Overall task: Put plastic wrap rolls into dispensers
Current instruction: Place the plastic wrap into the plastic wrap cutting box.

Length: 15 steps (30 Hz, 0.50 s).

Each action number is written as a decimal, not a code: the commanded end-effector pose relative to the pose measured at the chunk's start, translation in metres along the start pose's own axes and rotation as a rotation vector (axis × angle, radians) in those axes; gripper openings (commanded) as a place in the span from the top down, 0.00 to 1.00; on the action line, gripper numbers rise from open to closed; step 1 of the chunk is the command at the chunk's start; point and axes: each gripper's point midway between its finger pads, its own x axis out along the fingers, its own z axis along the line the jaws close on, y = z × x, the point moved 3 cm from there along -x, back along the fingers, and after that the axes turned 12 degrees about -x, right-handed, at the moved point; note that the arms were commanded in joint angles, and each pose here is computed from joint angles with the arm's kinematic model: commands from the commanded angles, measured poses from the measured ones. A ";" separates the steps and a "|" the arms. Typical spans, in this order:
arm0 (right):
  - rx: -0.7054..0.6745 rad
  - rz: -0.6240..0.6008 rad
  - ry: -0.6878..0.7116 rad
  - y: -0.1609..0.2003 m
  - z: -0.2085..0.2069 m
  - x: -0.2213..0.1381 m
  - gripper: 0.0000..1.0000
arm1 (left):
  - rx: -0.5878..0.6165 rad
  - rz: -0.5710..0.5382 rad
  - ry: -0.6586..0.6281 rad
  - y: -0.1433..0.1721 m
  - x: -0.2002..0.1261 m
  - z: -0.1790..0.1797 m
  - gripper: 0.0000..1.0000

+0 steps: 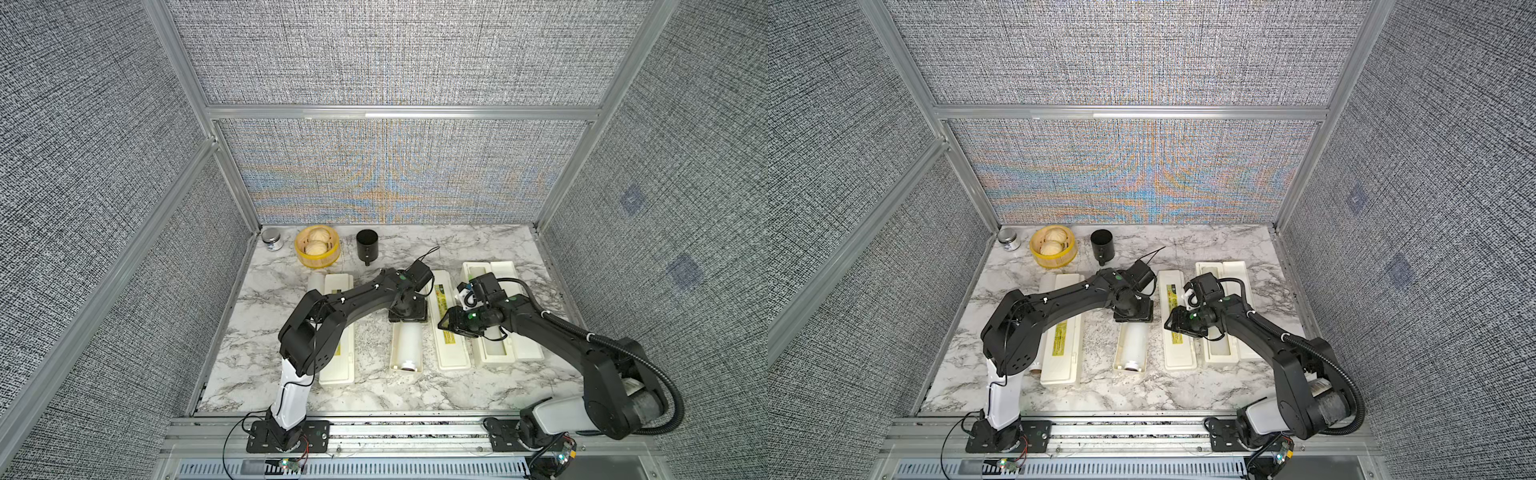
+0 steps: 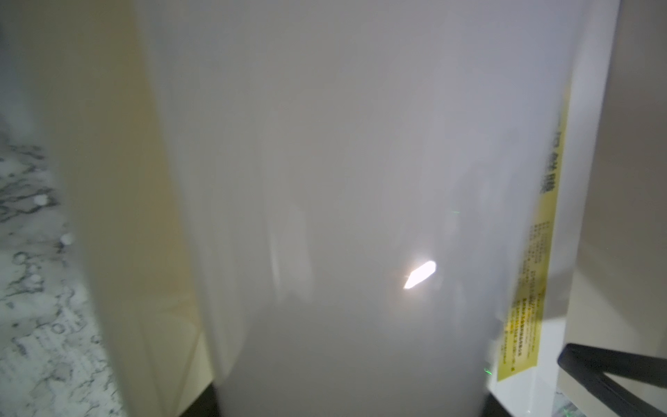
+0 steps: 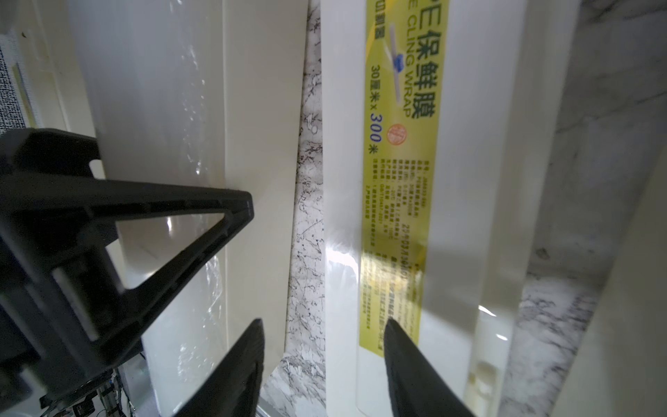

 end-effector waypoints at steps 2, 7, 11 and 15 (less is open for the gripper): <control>-0.002 0.002 0.004 0.001 -0.001 0.001 0.44 | -0.004 -0.006 -0.151 0.002 0.004 0.026 0.37; -0.001 0.005 0.005 0.000 -0.001 0.002 0.44 | -0.007 -0.023 -0.134 0.000 -0.007 0.023 0.31; -0.001 0.006 0.006 0.000 -0.002 0.002 0.44 | -0.010 -0.031 -0.134 -0.001 -0.013 0.023 0.27; -0.003 0.008 0.006 0.001 -0.002 0.002 0.44 | -0.009 -0.036 -0.134 -0.001 -0.015 0.023 0.24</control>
